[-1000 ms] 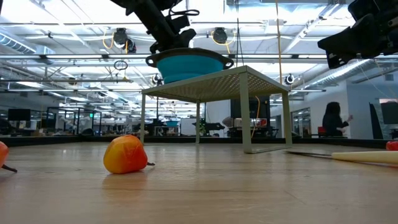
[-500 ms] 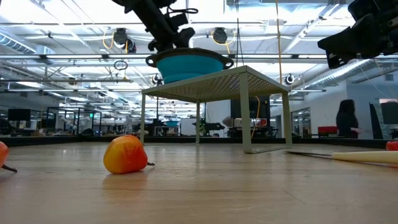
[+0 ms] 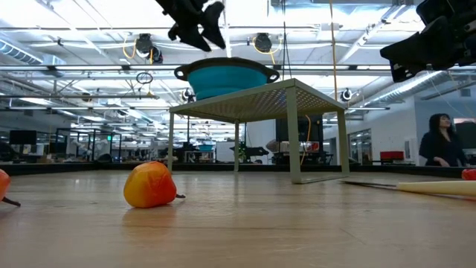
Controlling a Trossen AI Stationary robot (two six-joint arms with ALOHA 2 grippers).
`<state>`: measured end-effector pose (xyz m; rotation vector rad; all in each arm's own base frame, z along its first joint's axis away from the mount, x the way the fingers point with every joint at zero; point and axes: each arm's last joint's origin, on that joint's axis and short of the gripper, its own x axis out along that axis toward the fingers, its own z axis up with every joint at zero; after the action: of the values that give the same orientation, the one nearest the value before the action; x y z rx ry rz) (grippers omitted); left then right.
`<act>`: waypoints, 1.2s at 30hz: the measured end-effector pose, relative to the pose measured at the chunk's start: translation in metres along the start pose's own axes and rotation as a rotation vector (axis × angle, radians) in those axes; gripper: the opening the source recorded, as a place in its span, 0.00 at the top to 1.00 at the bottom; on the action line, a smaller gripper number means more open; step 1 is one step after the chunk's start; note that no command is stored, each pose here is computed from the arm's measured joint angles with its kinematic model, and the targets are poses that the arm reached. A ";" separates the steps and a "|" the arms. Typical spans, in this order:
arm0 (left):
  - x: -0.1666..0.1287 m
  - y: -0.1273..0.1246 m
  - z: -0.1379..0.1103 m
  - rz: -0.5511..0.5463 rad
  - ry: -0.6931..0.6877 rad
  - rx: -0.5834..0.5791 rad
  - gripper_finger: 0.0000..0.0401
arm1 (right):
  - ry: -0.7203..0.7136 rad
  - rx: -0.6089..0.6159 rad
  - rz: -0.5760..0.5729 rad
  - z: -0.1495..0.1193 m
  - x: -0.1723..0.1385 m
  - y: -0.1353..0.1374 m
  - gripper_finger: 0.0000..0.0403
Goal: Pick & Place Fruit
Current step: Put the pear into the blue strainer bowl on the shelf
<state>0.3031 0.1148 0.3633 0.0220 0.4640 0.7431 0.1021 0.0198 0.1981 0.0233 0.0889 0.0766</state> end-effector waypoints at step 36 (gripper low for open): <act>-0.099 -0.110 -0.007 -0.430 0.015 -0.399 0.30 | 0.000 0.000 0.001 0.000 0.000 0.000 1.00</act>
<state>0.3082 -0.0328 0.3762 -0.4450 0.3126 0.4010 0.1021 0.0198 0.1982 0.0233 0.0885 0.0773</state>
